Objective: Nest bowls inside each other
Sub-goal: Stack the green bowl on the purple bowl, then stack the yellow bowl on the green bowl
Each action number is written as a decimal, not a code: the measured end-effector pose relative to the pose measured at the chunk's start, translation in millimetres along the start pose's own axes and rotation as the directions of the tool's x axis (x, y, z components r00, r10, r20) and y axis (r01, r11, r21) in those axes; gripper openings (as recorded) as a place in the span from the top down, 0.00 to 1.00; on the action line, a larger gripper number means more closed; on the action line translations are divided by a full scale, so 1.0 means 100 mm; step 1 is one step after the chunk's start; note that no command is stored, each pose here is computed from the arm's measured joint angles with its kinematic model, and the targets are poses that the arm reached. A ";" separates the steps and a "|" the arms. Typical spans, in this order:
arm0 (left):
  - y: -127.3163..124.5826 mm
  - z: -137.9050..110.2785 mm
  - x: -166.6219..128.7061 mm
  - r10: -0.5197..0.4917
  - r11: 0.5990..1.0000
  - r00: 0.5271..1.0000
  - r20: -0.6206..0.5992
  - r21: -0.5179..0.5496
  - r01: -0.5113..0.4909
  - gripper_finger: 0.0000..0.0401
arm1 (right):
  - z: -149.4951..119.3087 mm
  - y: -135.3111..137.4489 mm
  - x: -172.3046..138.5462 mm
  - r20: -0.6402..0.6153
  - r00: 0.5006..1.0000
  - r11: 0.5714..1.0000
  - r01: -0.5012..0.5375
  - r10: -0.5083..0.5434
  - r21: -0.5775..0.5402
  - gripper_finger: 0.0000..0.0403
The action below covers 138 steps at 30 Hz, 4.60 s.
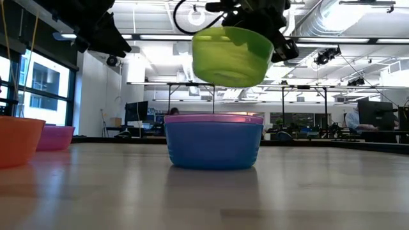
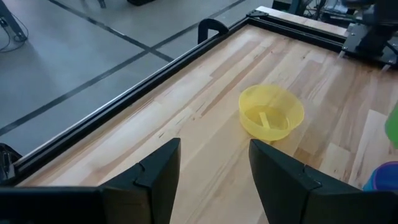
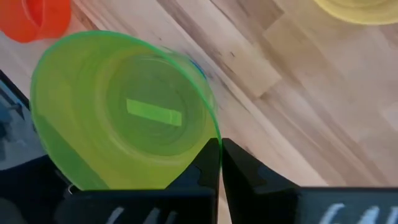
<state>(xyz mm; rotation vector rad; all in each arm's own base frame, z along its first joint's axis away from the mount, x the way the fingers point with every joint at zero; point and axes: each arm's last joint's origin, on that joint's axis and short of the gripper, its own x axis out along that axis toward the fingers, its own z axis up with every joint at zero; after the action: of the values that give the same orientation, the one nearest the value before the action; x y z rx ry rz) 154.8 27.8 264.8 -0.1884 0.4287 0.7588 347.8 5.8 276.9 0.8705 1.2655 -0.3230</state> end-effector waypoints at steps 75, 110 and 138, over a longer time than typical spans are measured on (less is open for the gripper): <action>0.01 -0.03 0.00 0.008 1.000 1.000 -0.024 -0.008 -0.008 0.55 | 0.00 0.09 0.79 -0.050 0.980 0.980 0.195 -0.193 0.042 1.00; 0.01 -0.02 0.00 0.008 1.000 1.000 -0.023 -0.015 -0.008 0.55 | 0.43 -0.45 0.33 0.035 0.956 0.953 0.286 -0.290 0.101 0.77; 0.01 -0.03 0.00 0.011 0.999 1.000 -0.023 -0.030 -0.012 0.55 | 1.04 -1.26 0.42 0.040 0.967 0.955 0.241 -0.251 0.173 0.77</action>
<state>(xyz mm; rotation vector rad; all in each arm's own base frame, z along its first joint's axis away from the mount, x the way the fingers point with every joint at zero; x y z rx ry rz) 153.3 27.8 262.4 -0.2235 0.4405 0.7758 350.7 -140.5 193.8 0.8380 1.3046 -0.6582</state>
